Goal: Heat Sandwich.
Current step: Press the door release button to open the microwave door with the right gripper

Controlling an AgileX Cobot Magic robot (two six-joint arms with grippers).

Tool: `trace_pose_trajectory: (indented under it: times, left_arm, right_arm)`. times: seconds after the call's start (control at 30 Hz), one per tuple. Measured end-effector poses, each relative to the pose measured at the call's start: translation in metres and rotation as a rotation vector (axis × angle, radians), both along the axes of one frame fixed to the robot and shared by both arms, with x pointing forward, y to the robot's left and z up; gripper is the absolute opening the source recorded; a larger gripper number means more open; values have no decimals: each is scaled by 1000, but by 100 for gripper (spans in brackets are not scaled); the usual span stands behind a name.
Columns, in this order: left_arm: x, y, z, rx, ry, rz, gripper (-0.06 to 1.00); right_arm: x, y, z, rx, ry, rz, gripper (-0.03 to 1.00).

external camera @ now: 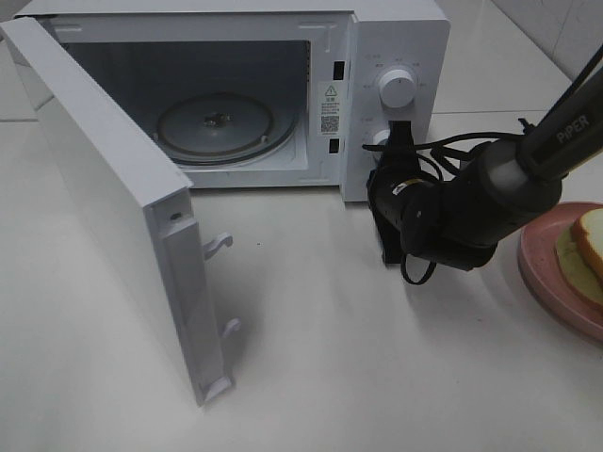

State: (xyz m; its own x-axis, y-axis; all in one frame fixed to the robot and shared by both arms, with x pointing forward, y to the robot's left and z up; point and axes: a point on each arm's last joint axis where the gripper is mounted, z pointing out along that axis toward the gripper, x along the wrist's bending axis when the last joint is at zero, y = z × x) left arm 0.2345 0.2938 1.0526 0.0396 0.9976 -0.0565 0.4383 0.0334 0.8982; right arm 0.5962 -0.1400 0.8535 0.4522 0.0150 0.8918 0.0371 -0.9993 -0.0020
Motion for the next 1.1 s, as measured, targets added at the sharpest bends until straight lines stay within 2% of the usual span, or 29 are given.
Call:
trace_pose_trajectory:
  times: [0.63,1.1]
  left_arm:
    - [0,0,0,0,0,0,99]
    - [0,0,0,0,0,0,99]
  right_arm:
    - [-4,-1,0,8,13,13,1]
    - [-19,-9,12,2,30,66,1]
